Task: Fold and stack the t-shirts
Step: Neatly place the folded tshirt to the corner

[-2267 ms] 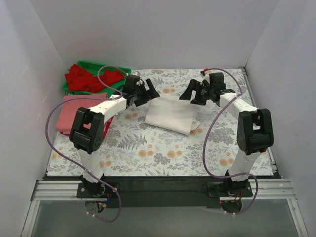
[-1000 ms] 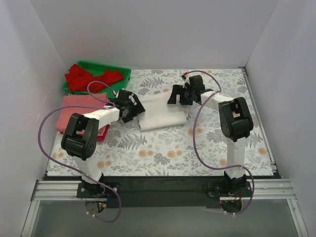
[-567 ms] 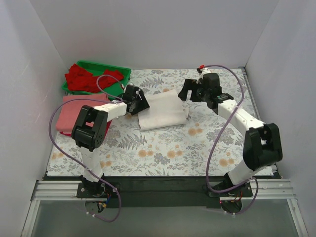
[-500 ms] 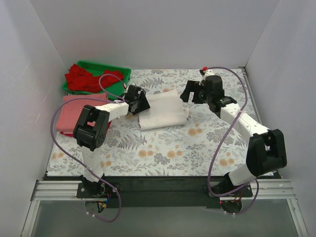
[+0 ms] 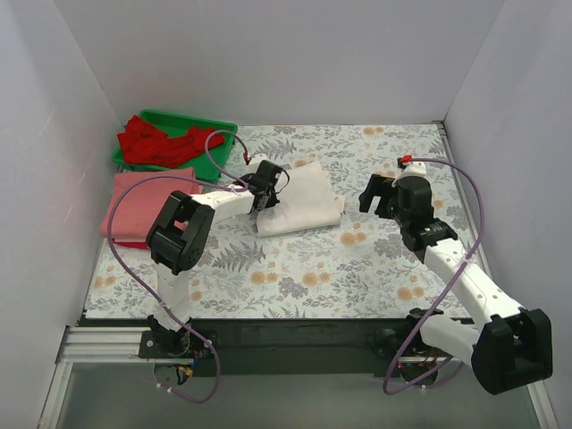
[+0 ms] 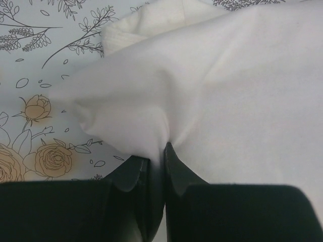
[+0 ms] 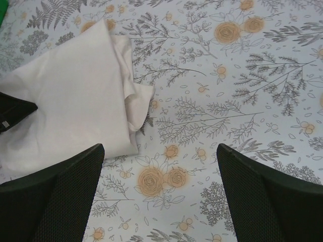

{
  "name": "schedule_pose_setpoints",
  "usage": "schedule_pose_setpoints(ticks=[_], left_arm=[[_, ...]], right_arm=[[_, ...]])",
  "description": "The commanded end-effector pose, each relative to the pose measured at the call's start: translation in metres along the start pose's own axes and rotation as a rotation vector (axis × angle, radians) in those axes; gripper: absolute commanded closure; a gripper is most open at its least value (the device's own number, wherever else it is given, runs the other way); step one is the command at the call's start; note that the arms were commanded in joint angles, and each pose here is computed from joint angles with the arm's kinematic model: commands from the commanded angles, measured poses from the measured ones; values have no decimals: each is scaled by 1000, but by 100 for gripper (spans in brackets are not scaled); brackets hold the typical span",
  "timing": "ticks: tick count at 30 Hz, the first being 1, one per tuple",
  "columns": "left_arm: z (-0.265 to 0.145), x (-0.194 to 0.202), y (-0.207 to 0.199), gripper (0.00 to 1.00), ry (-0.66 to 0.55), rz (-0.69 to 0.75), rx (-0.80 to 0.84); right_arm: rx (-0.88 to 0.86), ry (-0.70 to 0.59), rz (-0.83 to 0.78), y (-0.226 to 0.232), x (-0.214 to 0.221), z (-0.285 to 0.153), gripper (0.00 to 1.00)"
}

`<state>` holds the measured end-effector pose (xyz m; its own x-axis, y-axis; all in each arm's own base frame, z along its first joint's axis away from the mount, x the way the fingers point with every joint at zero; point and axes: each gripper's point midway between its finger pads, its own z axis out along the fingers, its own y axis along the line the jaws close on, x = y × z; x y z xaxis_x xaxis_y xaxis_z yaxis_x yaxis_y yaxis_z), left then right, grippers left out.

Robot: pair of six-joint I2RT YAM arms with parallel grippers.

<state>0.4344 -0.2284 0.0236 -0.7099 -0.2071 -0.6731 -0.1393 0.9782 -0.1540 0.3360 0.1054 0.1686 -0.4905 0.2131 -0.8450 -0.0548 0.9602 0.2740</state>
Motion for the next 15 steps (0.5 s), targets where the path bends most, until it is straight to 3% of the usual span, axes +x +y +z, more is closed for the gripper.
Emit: schedule_pose_setpoints(ticks=[1,9,15], left_arm=[[6,46,37,100,131,122,-126],[-40,-17,54,100,-95,297,-151],[-86,-36,78,100,-155,442,-165]], right_arm=[[69,-101,-12,-17,-16,-13,2],[144,-122,-28,-39,-10,-16,2],[154,-94,-16,-48,10,-8,2]])
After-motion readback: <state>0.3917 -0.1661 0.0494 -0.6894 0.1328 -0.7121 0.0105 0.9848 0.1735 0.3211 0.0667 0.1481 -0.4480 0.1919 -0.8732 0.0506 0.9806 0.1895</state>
